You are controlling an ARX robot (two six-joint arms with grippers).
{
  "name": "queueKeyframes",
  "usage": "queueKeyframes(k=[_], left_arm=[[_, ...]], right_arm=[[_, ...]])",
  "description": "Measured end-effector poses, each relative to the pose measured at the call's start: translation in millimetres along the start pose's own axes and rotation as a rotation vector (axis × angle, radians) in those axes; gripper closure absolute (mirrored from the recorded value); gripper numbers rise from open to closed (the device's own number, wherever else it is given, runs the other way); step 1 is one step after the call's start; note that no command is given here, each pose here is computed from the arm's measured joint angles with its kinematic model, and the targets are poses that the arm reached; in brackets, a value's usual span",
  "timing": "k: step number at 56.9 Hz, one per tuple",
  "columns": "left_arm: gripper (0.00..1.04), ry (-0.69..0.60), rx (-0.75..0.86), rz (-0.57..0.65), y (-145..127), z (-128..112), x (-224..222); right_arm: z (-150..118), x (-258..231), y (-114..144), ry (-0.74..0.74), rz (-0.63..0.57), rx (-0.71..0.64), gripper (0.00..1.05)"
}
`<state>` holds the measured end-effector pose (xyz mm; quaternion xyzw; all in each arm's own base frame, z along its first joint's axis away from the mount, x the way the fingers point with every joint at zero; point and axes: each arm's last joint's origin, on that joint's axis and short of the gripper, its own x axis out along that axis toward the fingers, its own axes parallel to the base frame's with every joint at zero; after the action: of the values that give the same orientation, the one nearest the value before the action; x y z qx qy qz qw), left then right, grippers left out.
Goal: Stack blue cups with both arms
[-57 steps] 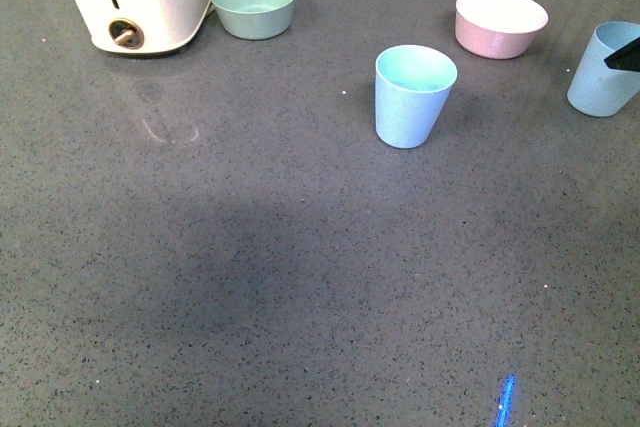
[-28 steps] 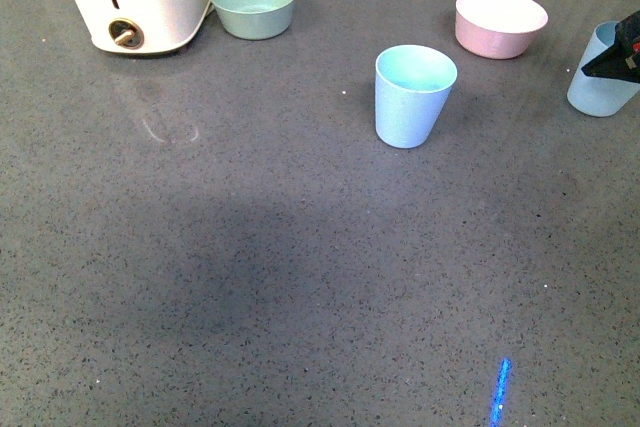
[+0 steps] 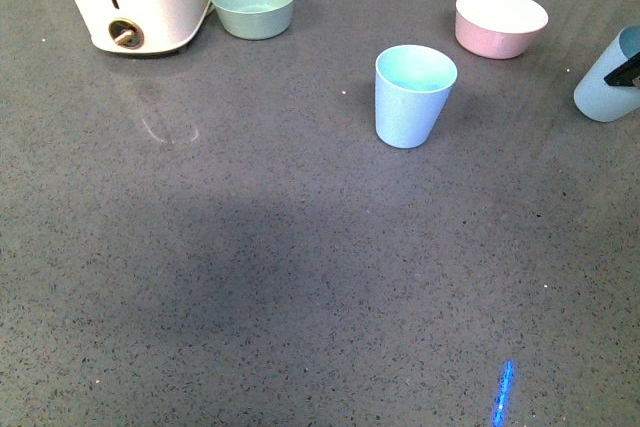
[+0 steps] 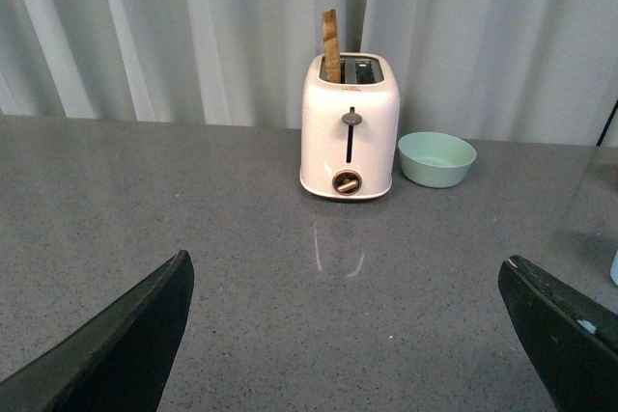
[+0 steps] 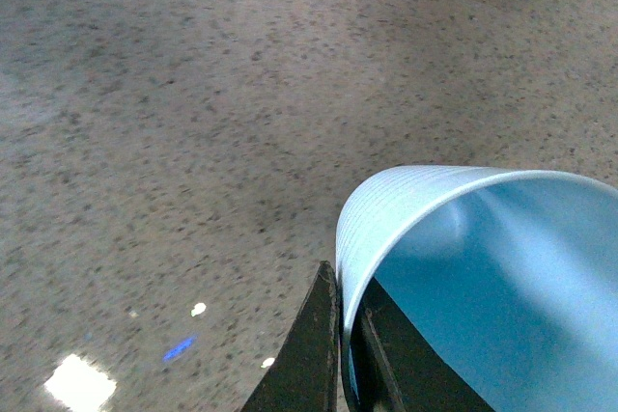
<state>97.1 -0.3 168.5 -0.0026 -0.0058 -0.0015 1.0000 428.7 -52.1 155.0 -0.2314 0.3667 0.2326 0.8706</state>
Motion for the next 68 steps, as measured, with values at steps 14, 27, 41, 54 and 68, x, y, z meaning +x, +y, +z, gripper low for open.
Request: queueKeyframes(k=[14, 27, 41, 54, 68], left_arm=[[0.09, 0.0, 0.0, 0.0, 0, 0, 0], [0.09, 0.0, 0.0, 0.0, 0, 0, 0], [0.09, 0.0, 0.0, 0.0, 0, 0, 0], [0.09, 0.0, 0.0, 0.0, 0, 0, 0], [0.09, 0.0, 0.0, 0.0, 0, 0, 0]], right_arm=[[26, -59, 26, -0.135, 0.086, -0.067, 1.03], [76, -92, 84, -0.268, 0.186, -0.178, 1.03], [89, -73, 125, -0.237, 0.247, -0.221, 1.03], [93, -57, 141, -0.207, 0.273, -0.218, 1.03], [97, -40, 146, -0.187, 0.264, -0.21, 1.03]])
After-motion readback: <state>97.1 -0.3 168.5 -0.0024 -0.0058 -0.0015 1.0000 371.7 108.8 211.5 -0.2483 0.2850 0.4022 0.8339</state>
